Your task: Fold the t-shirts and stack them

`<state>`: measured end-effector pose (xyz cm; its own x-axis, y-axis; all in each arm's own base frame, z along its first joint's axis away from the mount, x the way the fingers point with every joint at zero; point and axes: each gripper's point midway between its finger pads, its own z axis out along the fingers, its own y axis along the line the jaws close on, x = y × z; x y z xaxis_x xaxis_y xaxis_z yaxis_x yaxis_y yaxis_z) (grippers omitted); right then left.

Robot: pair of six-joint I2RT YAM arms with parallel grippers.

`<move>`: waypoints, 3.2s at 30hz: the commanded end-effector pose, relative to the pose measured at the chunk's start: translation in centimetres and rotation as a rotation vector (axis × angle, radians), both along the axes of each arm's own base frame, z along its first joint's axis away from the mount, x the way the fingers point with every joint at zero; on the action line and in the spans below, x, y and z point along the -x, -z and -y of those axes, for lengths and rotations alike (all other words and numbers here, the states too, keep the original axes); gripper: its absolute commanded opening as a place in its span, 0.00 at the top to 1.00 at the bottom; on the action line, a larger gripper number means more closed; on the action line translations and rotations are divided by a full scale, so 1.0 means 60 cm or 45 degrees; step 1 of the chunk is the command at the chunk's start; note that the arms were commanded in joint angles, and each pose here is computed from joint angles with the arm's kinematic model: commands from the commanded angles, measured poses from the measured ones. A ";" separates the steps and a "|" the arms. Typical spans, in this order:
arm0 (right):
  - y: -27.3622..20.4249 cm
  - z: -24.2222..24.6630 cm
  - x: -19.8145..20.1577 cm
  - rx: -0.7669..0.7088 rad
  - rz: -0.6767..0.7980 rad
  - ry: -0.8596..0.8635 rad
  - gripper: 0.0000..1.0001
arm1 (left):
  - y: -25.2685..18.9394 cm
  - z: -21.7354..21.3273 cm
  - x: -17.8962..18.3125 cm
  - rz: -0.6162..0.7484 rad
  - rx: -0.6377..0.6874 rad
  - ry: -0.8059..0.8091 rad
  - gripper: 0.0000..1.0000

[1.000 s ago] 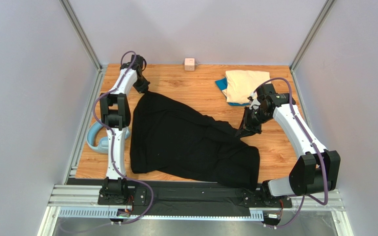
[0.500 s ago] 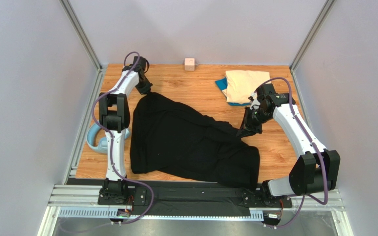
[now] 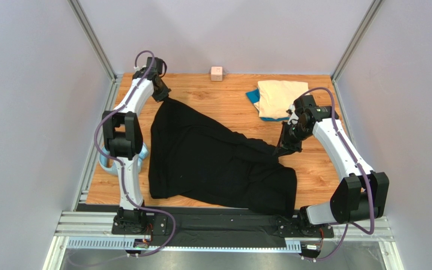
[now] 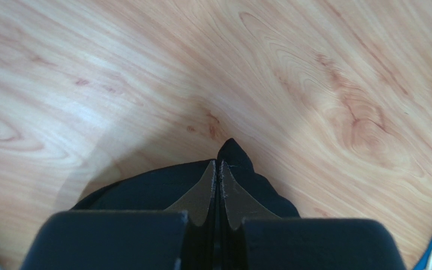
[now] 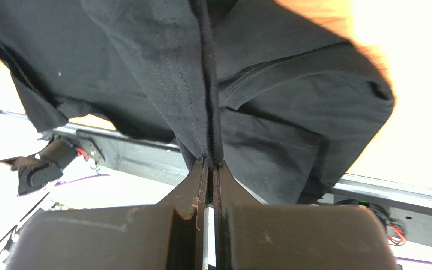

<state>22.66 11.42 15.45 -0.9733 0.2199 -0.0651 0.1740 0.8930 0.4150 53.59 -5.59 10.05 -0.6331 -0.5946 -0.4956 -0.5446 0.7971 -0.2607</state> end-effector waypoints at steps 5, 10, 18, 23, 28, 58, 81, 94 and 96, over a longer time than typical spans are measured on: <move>-0.052 0.070 -0.073 0.134 0.210 0.137 1.00 | -0.145 -0.021 0.076 0.189 -0.092 0.001 1.00; -0.118 0.137 -0.133 0.220 0.372 0.310 1.00 | -0.193 -0.038 0.138 0.237 -0.142 0.015 1.00; -0.269 0.172 -0.244 0.166 0.690 0.454 1.00 | -0.274 -0.053 0.225 0.348 -0.148 0.015 1.00; -0.334 0.170 -0.256 0.120 0.812 0.479 1.00 | -0.356 -0.057 0.258 0.499 -0.142 0.014 1.00; -0.438 0.172 -0.241 0.064 1.024 0.513 1.00 | -0.424 -0.051 0.287 0.633 -0.084 0.015 1.00; -0.847 0.108 0.165 -0.093 2.208 0.487 1.00 | -0.647 -0.101 0.629 1.158 -0.105 0.003 1.00; -0.611 0.192 -0.060 0.203 1.523 0.630 1.00 | -0.438 -0.099 0.488 0.652 -0.207 0.006 1.00; -0.343 0.225 -0.228 0.425 0.903 0.554 1.00 | -0.328 -0.108 0.341 0.420 -0.365 0.032 1.00; -0.307 0.225 -0.244 0.431 0.830 0.538 1.00 | -0.282 -0.101 0.319 0.334 -0.365 0.061 1.00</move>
<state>35.08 -0.42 37.30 -0.5140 0.4449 -0.7334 0.2753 0.8953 0.3501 31.61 0.08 29.44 -0.4592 -0.4235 -0.7809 -0.4413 0.8717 -0.2132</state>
